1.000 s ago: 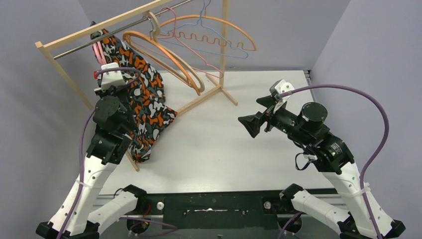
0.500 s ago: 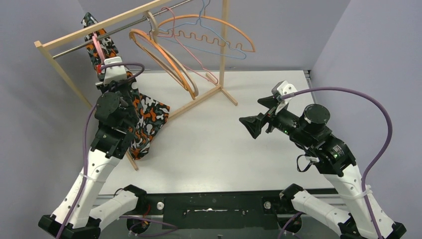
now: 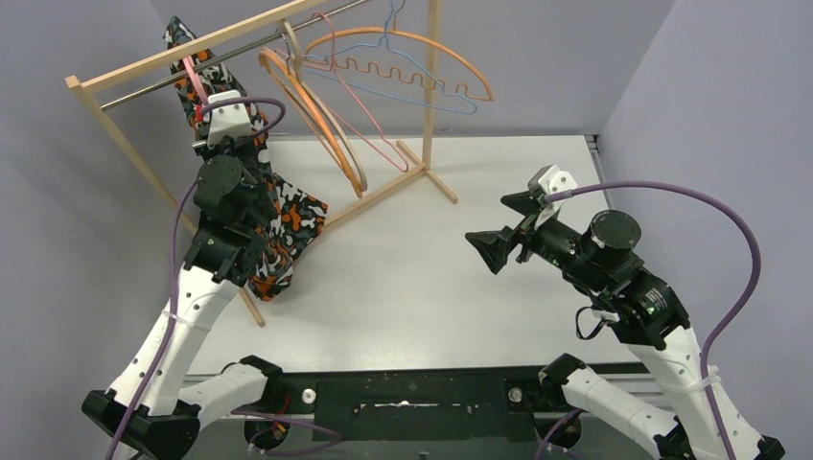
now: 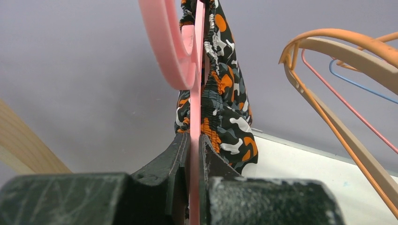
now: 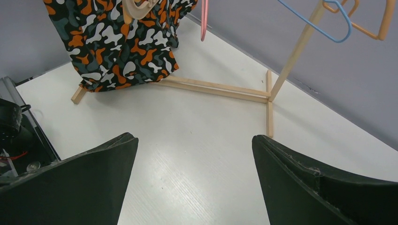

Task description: Place the shorts on the hanger

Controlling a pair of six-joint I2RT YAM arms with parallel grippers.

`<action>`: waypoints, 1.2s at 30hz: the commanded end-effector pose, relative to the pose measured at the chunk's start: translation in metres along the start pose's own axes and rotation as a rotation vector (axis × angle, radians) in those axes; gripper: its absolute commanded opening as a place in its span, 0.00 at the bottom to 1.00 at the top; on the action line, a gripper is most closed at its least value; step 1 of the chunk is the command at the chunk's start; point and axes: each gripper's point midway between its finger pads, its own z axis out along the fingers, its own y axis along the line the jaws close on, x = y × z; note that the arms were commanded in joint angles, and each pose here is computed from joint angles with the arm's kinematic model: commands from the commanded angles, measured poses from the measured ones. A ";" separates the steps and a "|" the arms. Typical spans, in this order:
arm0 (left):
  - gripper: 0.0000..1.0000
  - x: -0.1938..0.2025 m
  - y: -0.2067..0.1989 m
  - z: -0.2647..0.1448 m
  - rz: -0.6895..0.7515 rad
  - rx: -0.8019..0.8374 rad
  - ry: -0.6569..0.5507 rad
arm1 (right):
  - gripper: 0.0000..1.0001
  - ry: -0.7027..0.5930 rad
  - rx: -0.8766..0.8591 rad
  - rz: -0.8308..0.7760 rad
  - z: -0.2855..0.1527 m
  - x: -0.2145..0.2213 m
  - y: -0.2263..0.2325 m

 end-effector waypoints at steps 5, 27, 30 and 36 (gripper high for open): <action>0.00 -0.052 0.018 0.004 -0.135 -0.061 -0.112 | 0.98 -0.050 0.022 -0.018 -0.007 -0.009 -0.002; 0.00 -0.033 0.008 0.016 -0.219 -0.119 0.008 | 0.98 -0.053 0.023 -0.006 -0.013 -0.008 -0.001; 0.00 -0.031 0.009 0.015 -0.222 -0.127 0.017 | 0.98 -0.051 0.022 -0.002 -0.013 -0.007 0.000; 0.23 -0.044 0.005 0.007 -0.280 -0.036 0.009 | 0.98 -0.040 0.029 0.004 -0.013 -0.003 -0.001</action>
